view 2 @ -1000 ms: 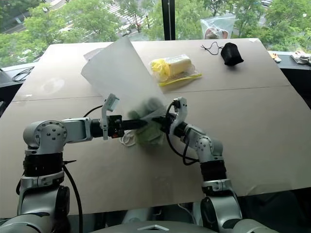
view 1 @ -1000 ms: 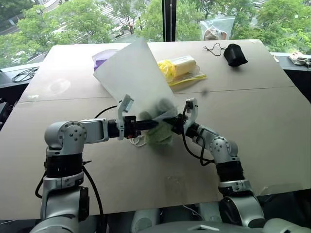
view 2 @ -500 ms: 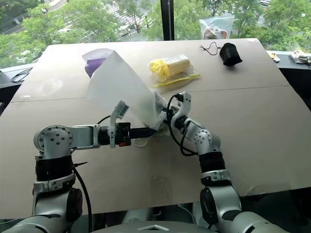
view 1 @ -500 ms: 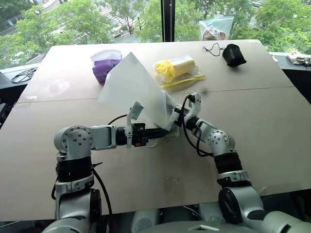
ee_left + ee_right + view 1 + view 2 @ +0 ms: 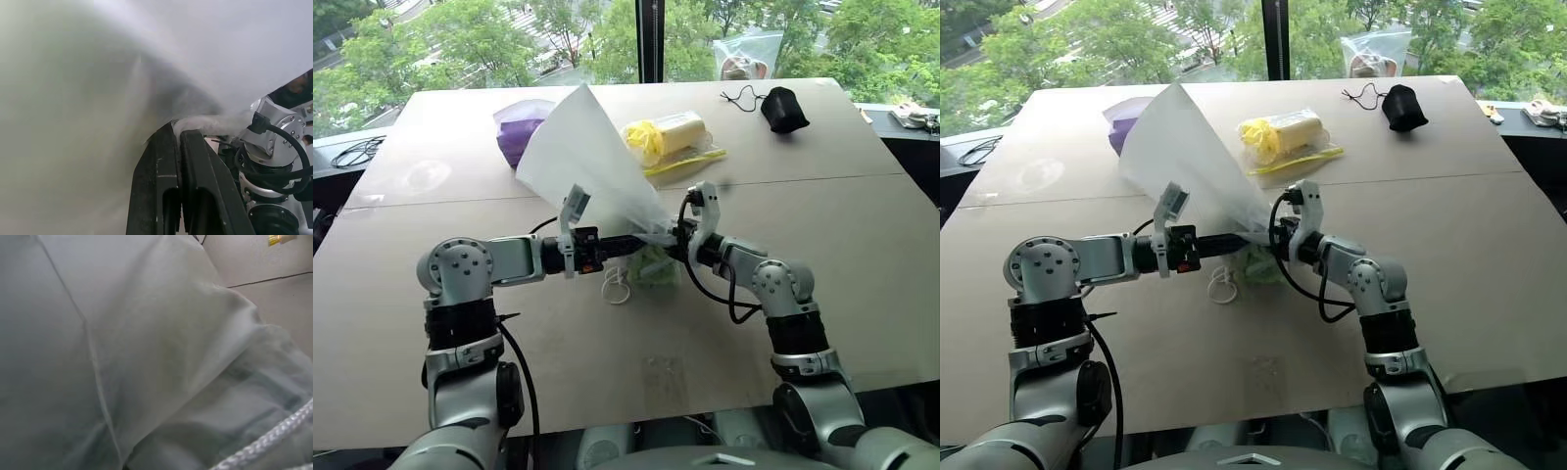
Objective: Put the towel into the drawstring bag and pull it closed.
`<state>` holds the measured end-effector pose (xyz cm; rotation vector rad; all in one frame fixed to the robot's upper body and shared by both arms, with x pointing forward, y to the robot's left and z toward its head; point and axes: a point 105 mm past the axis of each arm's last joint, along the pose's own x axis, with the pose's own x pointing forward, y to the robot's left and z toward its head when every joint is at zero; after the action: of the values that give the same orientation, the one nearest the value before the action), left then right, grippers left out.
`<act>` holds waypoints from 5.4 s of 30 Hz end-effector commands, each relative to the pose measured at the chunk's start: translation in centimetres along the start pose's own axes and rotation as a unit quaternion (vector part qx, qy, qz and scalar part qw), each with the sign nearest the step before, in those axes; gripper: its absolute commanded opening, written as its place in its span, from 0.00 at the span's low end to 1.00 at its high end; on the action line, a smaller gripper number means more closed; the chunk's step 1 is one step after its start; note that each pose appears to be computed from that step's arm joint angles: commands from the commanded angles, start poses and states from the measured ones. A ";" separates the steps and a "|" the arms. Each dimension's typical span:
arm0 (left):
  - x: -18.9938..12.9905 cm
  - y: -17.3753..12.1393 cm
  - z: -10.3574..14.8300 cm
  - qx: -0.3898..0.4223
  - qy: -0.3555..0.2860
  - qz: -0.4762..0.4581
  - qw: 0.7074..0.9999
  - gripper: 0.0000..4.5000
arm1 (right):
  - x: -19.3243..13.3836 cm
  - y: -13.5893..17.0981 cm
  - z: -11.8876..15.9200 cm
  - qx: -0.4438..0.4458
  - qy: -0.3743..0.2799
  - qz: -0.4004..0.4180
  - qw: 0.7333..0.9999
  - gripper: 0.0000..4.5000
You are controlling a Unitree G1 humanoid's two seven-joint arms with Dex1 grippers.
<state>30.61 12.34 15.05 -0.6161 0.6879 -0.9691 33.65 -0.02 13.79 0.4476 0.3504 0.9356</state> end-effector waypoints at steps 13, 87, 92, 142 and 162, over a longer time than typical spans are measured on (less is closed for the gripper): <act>-0.2 -2.2 3.9 0.085 -0.063 -0.025 0.994 0.00 | -0.4 -2.1 -0.5 -0.052 -0.001 -0.076 0.996 0.94; -3.2 0.7 7.3 0.345 0.030 0.035 0.938 0.00 | -4.1 -2.4 3.0 -0.331 0.023 -0.071 0.941 0.62; -2.6 1.0 8.0 0.365 0.035 0.037 0.929 0.00 | -0.2 -5.0 1.4 -0.338 0.074 -0.096 0.933 0.62; -5.9 9.4 -5.0 0.297 -0.110 0.453 0.833 0.00 | -5.6 0.5 4.5 -0.232 -0.022 0.002 0.973 0.00; -18.1 -7.6 18.5 0.555 -0.435 0.472 0.529 0.00 | -11.5 7.8 23.4 -0.534 -0.179 -0.117 0.818 0.00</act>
<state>33.72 28.76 35.22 0.4817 -0.5407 0.1960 34.37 -9.87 35.76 -0.4786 -0.3655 0.6745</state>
